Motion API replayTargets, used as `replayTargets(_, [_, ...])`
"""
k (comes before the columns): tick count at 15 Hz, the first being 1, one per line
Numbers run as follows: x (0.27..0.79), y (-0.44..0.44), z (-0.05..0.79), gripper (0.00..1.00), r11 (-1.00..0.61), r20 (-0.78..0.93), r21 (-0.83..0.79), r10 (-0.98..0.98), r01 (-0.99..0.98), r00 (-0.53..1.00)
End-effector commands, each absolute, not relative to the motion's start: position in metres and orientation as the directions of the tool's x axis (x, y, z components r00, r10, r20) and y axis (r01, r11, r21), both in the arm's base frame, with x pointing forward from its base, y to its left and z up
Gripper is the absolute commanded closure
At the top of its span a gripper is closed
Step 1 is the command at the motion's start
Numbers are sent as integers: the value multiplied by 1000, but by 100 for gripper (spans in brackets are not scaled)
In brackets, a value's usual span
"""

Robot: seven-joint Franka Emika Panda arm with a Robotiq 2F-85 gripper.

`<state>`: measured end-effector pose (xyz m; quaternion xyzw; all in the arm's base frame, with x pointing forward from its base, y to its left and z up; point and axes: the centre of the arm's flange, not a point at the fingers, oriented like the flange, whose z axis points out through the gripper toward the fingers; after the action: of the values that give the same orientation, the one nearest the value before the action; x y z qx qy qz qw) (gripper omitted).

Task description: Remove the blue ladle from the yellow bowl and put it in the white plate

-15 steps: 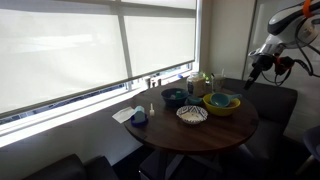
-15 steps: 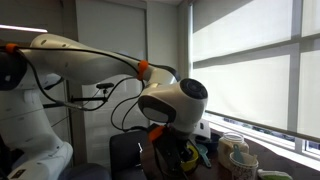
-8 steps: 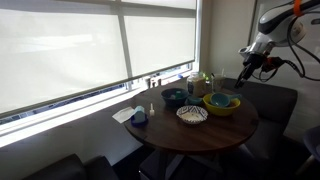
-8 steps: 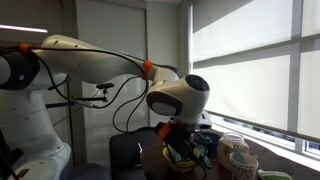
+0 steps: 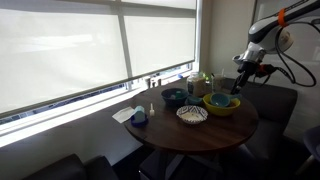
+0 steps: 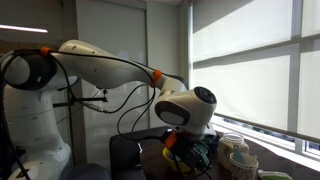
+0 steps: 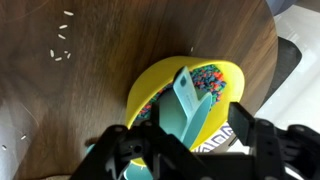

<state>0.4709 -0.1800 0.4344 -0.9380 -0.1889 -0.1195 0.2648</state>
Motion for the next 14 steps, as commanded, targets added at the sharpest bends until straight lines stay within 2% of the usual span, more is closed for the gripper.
replayTargets(1, [482, -177, 425, 34, -770, 314, -464, 318, 437, 894])
replayTargets(3, [484, -173, 422, 41, -762, 304, -478, 324, 438, 896])
replayTargets(6, [485, -169, 417, 73, -755, 278, -495, 332, 430, 901])
replayTargets(8, [485, -167, 415, 89, -749, 265, -507, 335, 426, 904])
replayTargets(10, [483, -170, 417, 100, -744, 245, -527, 330, 411, 912])
replayTargets(14, [472, -183, 433, 98, -650, 200, -668, 310, 361, 929])
